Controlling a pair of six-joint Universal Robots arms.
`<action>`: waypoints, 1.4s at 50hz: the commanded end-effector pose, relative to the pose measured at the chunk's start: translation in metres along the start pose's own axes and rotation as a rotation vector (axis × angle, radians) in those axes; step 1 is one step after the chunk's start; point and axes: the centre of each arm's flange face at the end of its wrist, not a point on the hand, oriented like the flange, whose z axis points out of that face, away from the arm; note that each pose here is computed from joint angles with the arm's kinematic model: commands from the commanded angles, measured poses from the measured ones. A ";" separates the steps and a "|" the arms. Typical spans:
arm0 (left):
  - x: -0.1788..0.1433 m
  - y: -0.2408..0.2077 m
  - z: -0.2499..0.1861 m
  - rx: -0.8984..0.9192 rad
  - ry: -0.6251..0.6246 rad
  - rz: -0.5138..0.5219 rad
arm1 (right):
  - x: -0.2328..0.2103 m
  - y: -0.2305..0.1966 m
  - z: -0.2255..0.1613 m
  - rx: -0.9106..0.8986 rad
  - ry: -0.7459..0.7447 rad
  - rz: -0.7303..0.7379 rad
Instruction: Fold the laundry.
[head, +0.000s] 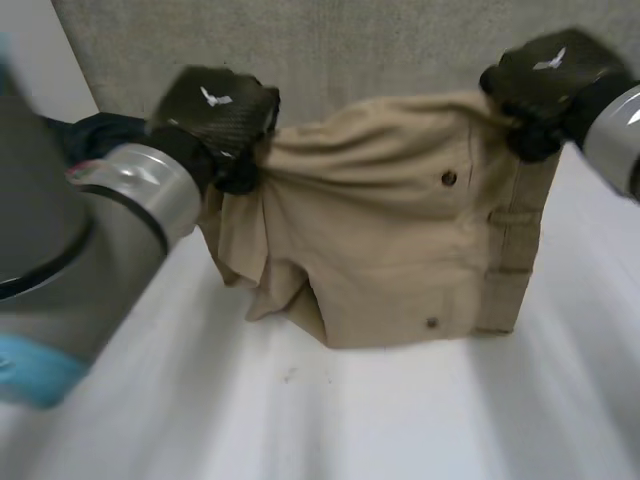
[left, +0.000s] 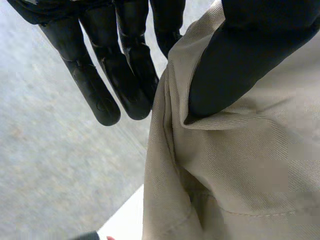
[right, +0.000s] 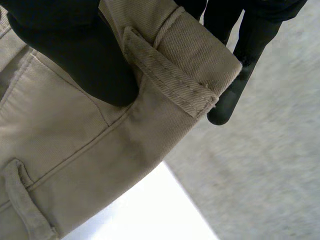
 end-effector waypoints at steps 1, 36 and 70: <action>0.003 0.028 0.066 0.012 -0.042 0.081 | -0.022 0.033 0.051 -0.039 -0.001 -0.004; 0.057 0.132 0.046 -0.020 0.007 0.201 | -0.076 0.139 0.092 -0.106 0.102 -0.017; 0.009 0.137 -0.021 -0.258 0.035 -0.003 | -0.054 0.151 0.005 -0.388 -0.110 0.258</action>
